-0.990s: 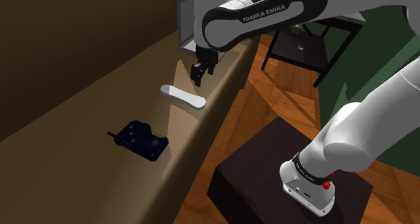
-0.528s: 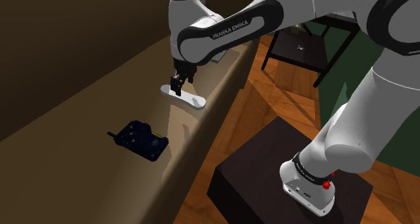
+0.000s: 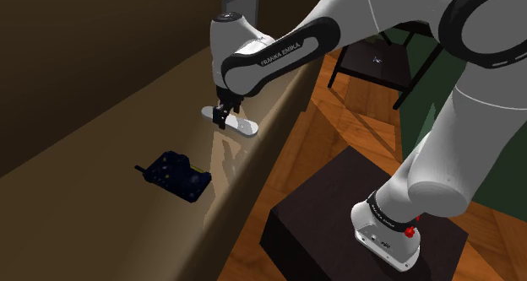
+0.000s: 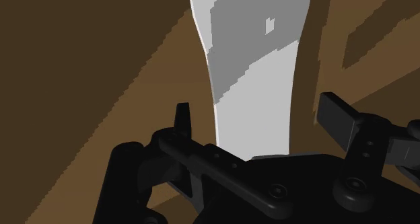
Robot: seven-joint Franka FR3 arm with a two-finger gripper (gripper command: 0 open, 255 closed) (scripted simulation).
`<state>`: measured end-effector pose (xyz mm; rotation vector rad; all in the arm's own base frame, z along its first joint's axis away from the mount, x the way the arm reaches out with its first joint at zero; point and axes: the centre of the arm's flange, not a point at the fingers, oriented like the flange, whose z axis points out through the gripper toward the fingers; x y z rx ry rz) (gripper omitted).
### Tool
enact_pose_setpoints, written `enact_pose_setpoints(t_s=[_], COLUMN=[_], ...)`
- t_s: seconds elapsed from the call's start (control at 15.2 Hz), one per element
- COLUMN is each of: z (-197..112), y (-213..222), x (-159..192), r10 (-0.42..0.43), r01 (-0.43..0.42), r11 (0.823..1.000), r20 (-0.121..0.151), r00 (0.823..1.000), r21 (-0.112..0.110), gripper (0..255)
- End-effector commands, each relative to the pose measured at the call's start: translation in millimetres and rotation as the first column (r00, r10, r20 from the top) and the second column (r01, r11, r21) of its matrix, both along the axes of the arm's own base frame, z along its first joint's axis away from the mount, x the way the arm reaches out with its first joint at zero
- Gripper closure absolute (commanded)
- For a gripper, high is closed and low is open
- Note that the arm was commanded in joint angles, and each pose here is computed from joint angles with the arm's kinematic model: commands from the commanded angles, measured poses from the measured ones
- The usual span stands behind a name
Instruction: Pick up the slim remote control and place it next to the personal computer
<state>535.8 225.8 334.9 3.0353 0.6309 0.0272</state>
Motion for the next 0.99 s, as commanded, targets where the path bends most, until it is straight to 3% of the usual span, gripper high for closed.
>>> enact_pose_setpoints(t_s=[0.0, 0.4, 0.46, 0.92], z=[-4.6, -4.6, -4.6, -4.5], y=[-0.5, -0.5, -0.5, -0.5], x=[0.6, 0.6, 0.6, 0.6], r10=[0.0, 0.0, 0.0, 0.0], r01=[0.0, 0.0, 0.0, 0.0], r11=[1.0, 1.0, 1.0, 1.0], r20=[0.0, 0.0, 0.0, 0.0], r00=[1.0, 1.0, 1.0, 1.0], r21=[0.0, 0.0, 0.0, 0.0], gripper=[0, 0, 255, 255])
